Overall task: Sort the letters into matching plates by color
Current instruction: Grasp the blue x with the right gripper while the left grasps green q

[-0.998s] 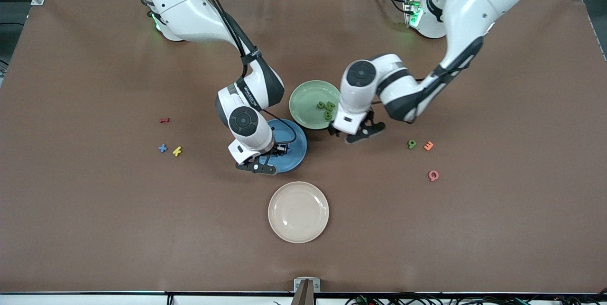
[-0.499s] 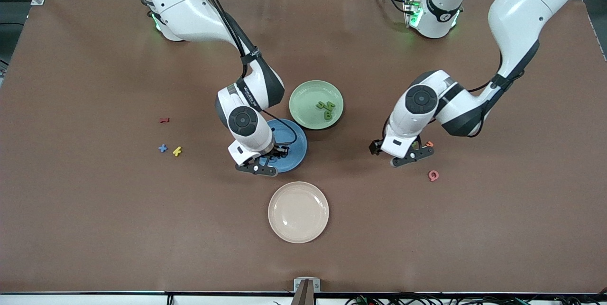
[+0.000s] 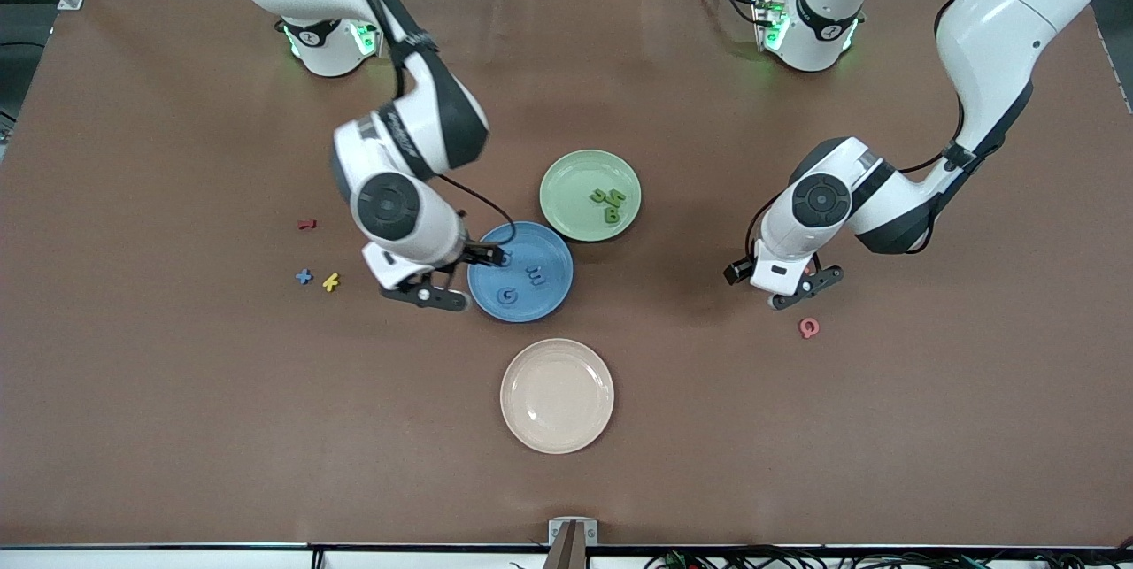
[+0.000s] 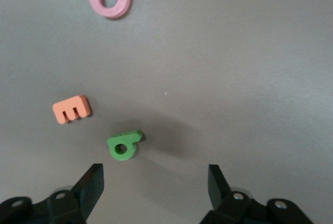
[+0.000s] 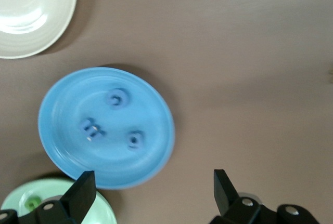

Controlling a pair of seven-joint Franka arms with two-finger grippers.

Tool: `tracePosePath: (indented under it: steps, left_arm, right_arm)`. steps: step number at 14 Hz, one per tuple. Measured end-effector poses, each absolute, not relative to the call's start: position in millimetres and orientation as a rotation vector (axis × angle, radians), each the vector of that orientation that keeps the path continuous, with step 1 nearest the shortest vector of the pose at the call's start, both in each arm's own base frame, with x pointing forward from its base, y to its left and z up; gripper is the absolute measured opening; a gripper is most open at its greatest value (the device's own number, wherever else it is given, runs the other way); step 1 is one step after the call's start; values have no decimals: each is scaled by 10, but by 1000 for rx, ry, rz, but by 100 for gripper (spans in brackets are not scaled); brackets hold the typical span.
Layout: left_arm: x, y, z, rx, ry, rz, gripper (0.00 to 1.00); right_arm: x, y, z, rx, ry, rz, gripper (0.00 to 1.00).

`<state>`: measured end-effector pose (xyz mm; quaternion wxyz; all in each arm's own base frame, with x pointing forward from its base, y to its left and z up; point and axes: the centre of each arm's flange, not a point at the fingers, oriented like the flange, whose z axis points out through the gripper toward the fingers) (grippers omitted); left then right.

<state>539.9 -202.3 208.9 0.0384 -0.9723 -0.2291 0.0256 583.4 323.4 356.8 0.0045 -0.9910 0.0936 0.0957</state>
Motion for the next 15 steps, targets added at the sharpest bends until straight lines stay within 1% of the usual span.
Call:
tracePosePath:
  steps: [2, 4, 7, 9, 10, 11, 12, 13, 14, 15]
  left_arm:
    - [5358, -2026, 2051, -2952, -741, 47, 88]
    - [5321, -1984, 1985, -2917, -770, 6, 86]
    - [5322, -1878, 1895, -2912, -797, 10, 85]
    - [5318, -1837, 1839, -2920, -809, 17, 81]
    - [5310, -1828, 1818, -2922, -812, 23, 81]
    - [5303, -1811, 1802, -2922, -814, 26, 78]
    - [5306, -1773, 1793, -2922, -819, 24, 77]
    - [5312, -1749, 1792, -2921, -824, 23, 77]
    - [5317, -1729, 1789, -2920, -829, 23, 73]
    - [5320, -1711, 1784, -2918, -833, 24, 73]
  right_arm:
    - [5796, 2751, 3720, -3096, 233, 319, 100]
    - [5767, 2180, 3740, -3079, 148, 351, 100]
    - [5706, 1376, 3615, -3085, 11, 391, 100]
    - [5691, 941, 3468, -3074, -87, 385, 100]
    - [5698, 726, 3382, -3067, -140, 361, 100]
    - [5701, 512, 3290, -3060, -188, 321, 100]
    - [5688, 254, 3154, -3059, -232, 252, 100]
    - [5674, 137, 3049, -3067, -249, 185, 100]
    - [5641, 57, 2925, -3078, -253, 129, 100]
    - [5591, 9, 2778, -3089, -251, 89, 100]
